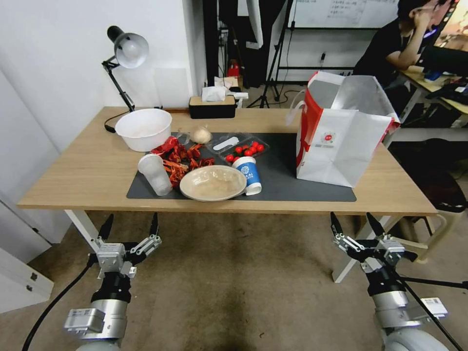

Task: Pick up the food delivery bag from the floor and place it on the table.

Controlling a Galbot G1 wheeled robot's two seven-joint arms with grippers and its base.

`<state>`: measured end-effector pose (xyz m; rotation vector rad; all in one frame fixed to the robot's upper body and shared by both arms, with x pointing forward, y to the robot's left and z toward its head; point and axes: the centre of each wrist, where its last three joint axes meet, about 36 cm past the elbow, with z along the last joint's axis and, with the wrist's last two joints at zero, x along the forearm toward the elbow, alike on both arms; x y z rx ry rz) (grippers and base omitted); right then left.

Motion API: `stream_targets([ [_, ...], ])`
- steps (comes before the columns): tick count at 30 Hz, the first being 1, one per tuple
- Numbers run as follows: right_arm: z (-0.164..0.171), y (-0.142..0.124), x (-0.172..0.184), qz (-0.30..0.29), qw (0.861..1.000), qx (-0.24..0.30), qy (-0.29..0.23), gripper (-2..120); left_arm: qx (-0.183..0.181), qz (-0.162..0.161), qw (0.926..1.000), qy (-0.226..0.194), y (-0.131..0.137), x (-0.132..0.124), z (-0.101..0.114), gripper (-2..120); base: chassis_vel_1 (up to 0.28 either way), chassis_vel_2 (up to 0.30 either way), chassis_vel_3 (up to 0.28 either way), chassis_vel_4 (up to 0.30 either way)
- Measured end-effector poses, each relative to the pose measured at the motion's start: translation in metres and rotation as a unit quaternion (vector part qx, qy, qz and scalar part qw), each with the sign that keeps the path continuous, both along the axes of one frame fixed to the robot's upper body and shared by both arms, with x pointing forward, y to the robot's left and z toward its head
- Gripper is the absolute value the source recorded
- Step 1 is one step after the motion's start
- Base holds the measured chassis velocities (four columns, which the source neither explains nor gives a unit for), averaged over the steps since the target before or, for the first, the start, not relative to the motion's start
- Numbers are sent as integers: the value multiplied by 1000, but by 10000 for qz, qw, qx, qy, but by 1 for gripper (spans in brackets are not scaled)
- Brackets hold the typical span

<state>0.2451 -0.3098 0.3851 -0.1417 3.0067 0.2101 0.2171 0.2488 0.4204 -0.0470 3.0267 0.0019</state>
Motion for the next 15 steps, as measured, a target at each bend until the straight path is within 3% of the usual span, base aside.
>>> stream_targets([
  [15,0,0,0,1,10000,-2,-4,100,4,0,10000,-2,0,0,0,100,0,0,0,0],
])
